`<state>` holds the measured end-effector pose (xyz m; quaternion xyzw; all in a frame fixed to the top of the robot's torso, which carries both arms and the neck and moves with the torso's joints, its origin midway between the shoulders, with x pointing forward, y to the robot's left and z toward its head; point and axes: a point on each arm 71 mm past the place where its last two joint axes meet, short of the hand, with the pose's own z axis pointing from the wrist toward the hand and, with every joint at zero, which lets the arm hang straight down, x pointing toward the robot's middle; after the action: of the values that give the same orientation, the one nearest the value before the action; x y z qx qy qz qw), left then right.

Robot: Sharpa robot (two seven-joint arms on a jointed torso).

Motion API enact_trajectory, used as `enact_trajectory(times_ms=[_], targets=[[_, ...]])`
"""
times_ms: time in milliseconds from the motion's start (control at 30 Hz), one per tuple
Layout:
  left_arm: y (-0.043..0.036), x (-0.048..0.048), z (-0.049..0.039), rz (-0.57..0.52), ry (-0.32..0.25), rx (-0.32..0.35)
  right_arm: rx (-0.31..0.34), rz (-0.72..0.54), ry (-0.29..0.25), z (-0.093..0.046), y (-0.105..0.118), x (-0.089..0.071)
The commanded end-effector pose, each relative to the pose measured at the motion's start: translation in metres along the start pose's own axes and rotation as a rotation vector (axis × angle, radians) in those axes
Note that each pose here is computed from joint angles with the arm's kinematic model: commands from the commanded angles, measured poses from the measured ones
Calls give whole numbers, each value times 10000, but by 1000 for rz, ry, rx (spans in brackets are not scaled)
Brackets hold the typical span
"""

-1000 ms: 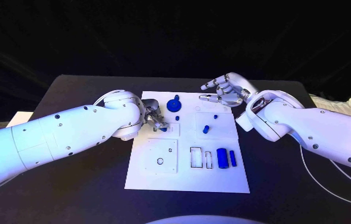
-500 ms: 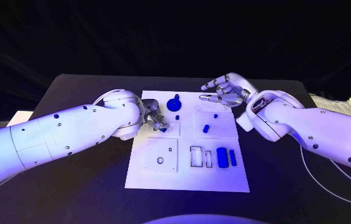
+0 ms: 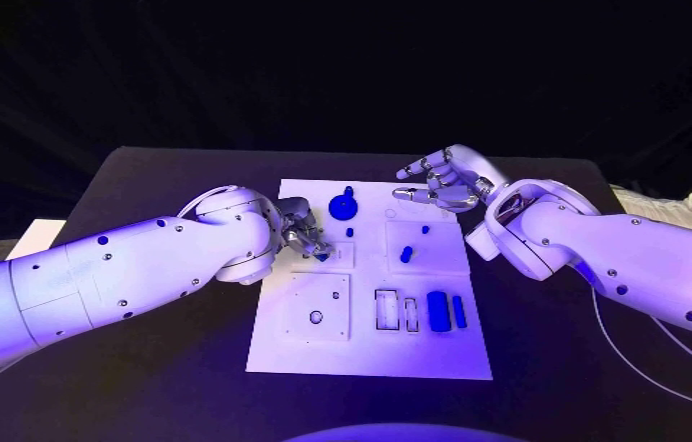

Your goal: Assemble the parts on the task board

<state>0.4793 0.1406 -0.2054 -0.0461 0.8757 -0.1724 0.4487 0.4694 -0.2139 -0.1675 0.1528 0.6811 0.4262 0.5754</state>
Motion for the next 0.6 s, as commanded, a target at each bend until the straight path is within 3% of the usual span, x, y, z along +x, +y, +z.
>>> enact_trajectory(times_ms=[33,333,600], targets=[[-11,-28,-37,-107,-88,43,-10,0,13,-3,3,11],[81,37,-92,-149,-167,67,-8,0,11,-11,-9,4],[87,118,-73,-140,-233,97,-7,2,12,-16,-17,6]])
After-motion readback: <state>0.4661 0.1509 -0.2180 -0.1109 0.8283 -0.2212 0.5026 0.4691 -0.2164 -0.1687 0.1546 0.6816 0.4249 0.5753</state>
